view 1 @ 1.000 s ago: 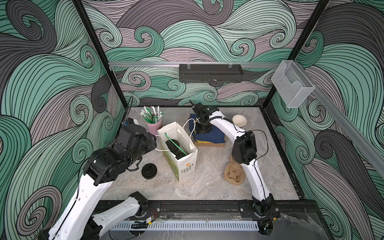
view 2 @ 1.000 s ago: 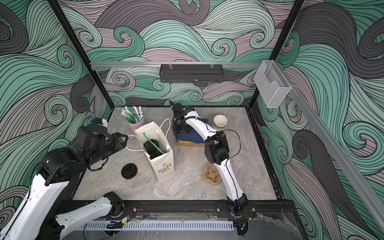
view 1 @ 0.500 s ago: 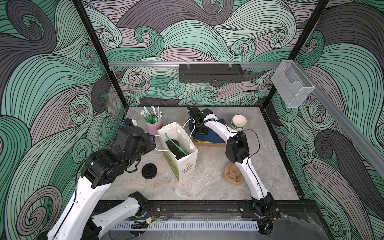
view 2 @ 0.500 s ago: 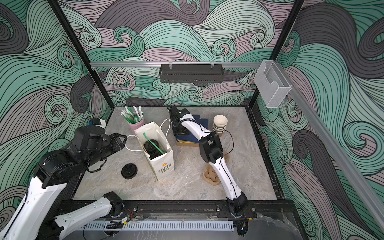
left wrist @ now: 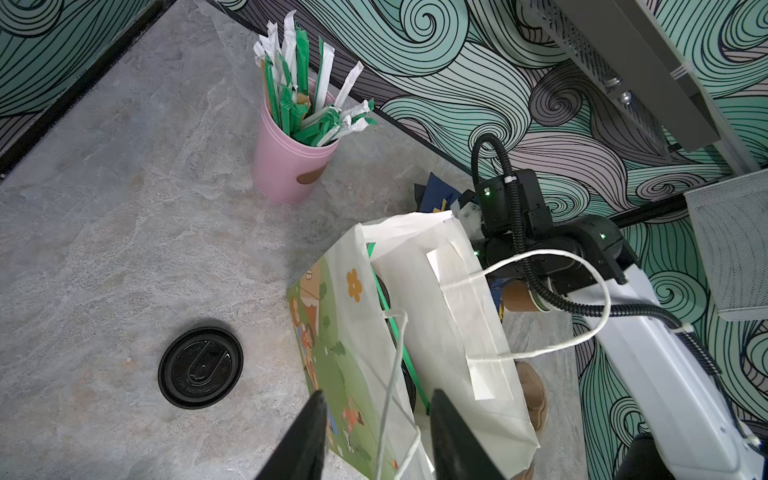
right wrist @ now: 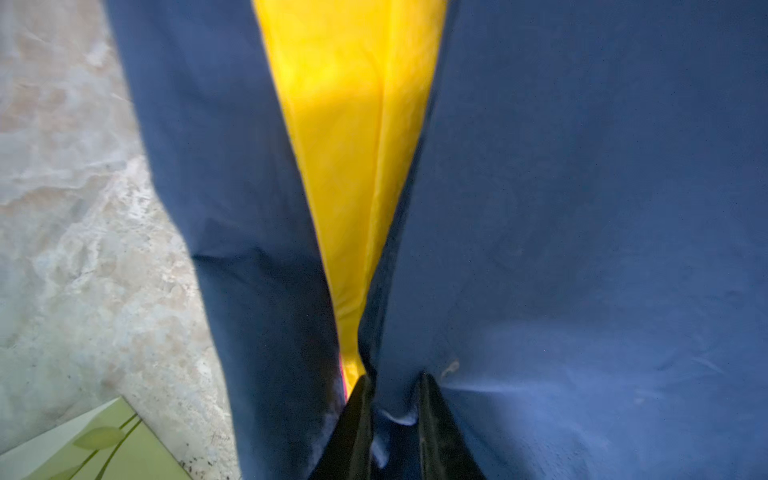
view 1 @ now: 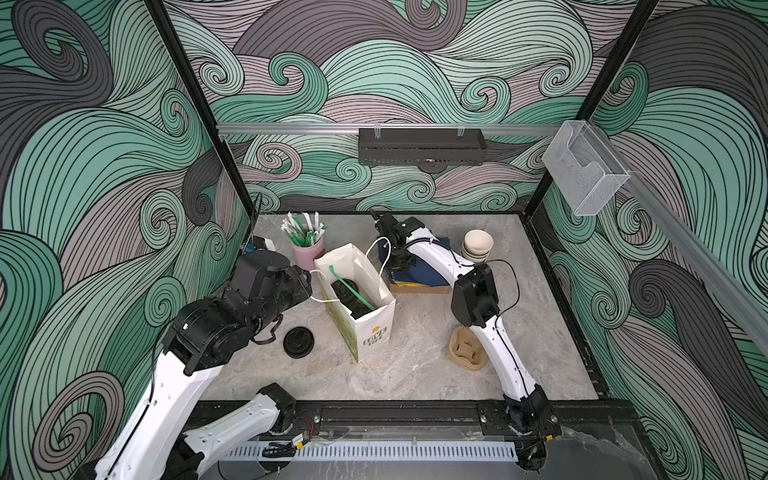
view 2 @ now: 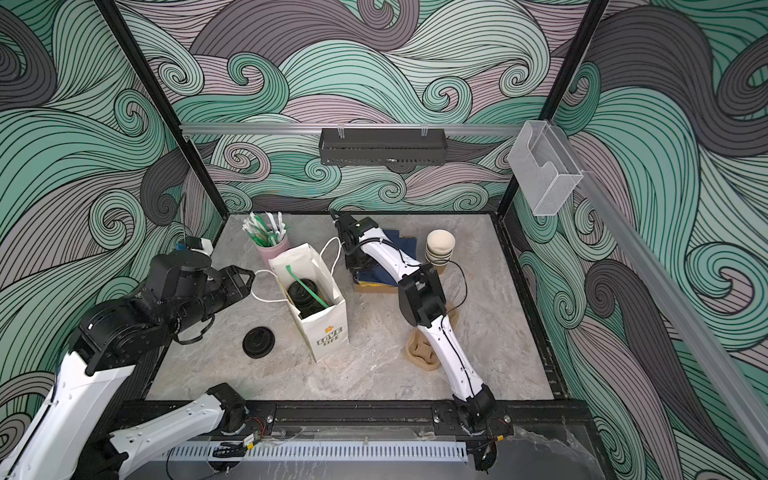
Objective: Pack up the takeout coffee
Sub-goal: 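Hold the navy napkins in the right gripper while the left gripper waits by the bag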
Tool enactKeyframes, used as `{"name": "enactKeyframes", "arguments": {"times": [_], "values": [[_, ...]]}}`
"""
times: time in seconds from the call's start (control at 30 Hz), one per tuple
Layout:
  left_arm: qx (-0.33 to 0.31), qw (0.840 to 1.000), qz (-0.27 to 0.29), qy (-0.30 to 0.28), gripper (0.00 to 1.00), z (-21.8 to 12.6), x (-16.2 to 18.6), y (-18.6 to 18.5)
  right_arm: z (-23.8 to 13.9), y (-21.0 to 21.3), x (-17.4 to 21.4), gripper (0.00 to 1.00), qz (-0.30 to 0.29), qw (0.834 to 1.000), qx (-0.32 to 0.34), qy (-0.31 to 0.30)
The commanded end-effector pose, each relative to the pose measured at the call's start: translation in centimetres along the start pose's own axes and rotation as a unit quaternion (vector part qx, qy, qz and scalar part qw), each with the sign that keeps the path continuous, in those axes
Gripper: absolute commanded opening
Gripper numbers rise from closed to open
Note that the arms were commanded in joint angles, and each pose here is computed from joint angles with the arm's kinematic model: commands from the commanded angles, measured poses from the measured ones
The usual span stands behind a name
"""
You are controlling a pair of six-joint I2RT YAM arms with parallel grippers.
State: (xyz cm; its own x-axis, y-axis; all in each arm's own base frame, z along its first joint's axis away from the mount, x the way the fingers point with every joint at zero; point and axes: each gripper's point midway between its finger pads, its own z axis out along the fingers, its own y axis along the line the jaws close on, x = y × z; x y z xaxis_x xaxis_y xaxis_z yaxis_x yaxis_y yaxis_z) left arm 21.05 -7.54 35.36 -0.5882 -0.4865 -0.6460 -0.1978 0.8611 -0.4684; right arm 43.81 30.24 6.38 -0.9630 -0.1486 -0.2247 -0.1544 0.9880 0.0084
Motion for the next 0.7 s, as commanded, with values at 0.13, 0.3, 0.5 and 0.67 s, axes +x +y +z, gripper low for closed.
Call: {"name": "enactKeyframes", "arguments": {"times": [0.13,0.3,0.5,0.67], "values": [[0.007,1.000,-0.002,-0.021,0.44,-0.8,-1.3,-0.5,-4.1,-1.3,-0.6,0.14,0.004,1.000,0.003,-0.025],[0.008,1.000,-0.001,-0.021,0.44,-0.7,-1.3,-0.6,-4.5,-1.4,-0.6,0.02,0.011,1.000,-0.013,-0.020],[0.010,1.000,-0.002,-0.021,0.44,-0.6,-1.3,-0.7,-5.2,-1.4,-0.2,0.00,0.011,0.999,-0.027,-0.014],[0.021,0.999,-0.001,-0.026,0.44,-0.9,-1.6,-1.1,-7.4,-1.1,0.3,0.00,0.010,0.998,-0.059,-0.015]]}}
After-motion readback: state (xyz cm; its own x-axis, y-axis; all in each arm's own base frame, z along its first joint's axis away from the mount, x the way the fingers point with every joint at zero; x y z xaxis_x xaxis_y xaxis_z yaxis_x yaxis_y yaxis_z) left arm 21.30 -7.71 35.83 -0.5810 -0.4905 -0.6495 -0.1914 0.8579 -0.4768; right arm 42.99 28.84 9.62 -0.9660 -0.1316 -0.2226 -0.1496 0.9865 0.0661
